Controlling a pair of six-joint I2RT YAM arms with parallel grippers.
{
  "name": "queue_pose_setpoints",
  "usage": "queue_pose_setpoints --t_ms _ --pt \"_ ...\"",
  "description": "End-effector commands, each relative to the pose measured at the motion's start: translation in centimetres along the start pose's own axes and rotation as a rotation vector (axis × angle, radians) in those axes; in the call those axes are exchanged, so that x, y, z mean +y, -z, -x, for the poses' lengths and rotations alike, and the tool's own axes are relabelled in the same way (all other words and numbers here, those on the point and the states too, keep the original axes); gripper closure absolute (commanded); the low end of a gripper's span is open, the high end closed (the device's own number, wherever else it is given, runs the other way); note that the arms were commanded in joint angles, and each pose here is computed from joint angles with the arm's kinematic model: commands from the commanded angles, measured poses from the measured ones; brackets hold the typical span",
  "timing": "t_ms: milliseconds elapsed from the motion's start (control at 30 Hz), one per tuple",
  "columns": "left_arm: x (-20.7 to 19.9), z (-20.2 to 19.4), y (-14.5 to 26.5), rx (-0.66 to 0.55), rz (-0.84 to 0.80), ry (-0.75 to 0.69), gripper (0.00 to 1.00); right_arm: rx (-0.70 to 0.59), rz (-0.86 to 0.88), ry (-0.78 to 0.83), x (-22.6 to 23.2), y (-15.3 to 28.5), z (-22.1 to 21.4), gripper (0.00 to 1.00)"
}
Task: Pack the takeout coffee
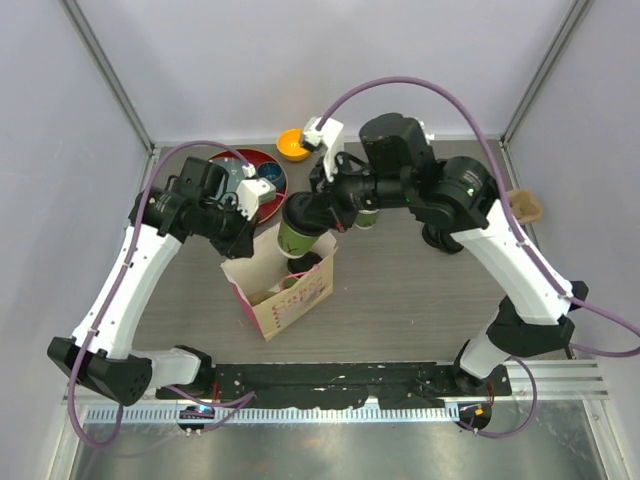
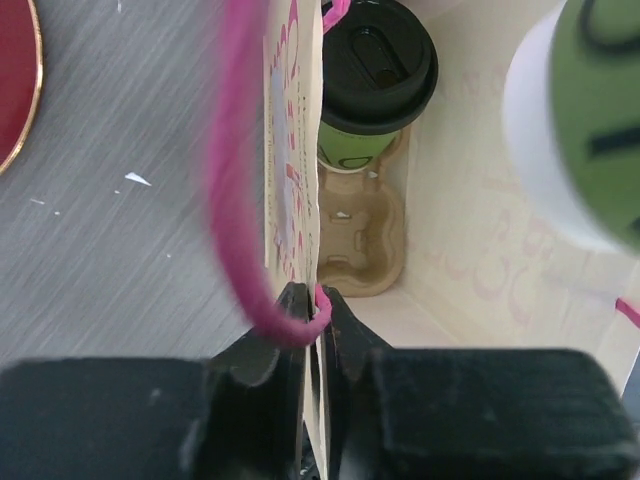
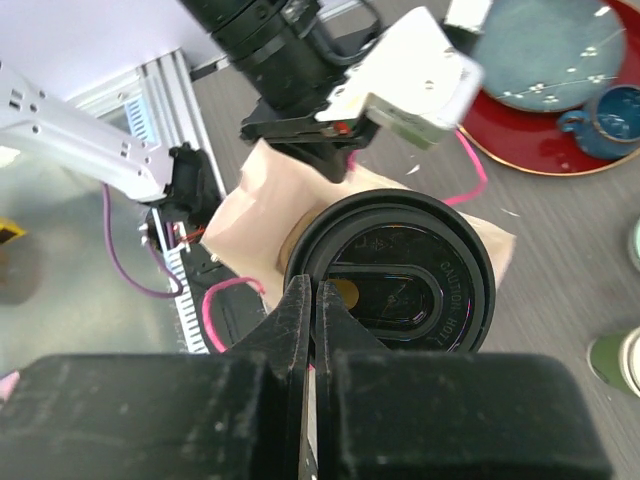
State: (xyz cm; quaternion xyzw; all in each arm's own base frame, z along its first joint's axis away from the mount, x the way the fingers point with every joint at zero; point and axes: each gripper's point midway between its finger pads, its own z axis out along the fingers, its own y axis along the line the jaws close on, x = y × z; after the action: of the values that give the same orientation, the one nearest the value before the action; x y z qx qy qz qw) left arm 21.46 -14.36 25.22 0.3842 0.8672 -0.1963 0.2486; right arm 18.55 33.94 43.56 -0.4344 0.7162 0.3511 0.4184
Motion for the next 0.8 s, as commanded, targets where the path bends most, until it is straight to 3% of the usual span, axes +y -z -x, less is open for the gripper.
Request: queue_pose_setpoints --t_ms 0,167,367,633,767 --pt "0.5 1.4 1.5 -0.073 0.068 -0.02 0.82 -0.018 0.093 0.073 2.4 -1.0 0.6 0.99" --pt "0.7 1.3 2.5 -0.077 0.107 -0.022 0.63 0.02 0.136 0.096 3.3 -2.9 -0.8 0.99" --pt "0.2 1.0 4.4 -0.084 0.138 -0.029 0.54 0.06 0.194 0.162 3.4 -5.9 -2.2 0.99" --pt "0.2 -2.0 5.0 -0.042 0.195 0.017 0.47 0.063 0.299 0.215 4.6 -8.3 -3.1 0.99" --pt "0.2 -2.6 4.1 -0.018 0.166 0.046 0.55 0.064 0.346 0.251 5.5 -9.0 -3.6 0.99"
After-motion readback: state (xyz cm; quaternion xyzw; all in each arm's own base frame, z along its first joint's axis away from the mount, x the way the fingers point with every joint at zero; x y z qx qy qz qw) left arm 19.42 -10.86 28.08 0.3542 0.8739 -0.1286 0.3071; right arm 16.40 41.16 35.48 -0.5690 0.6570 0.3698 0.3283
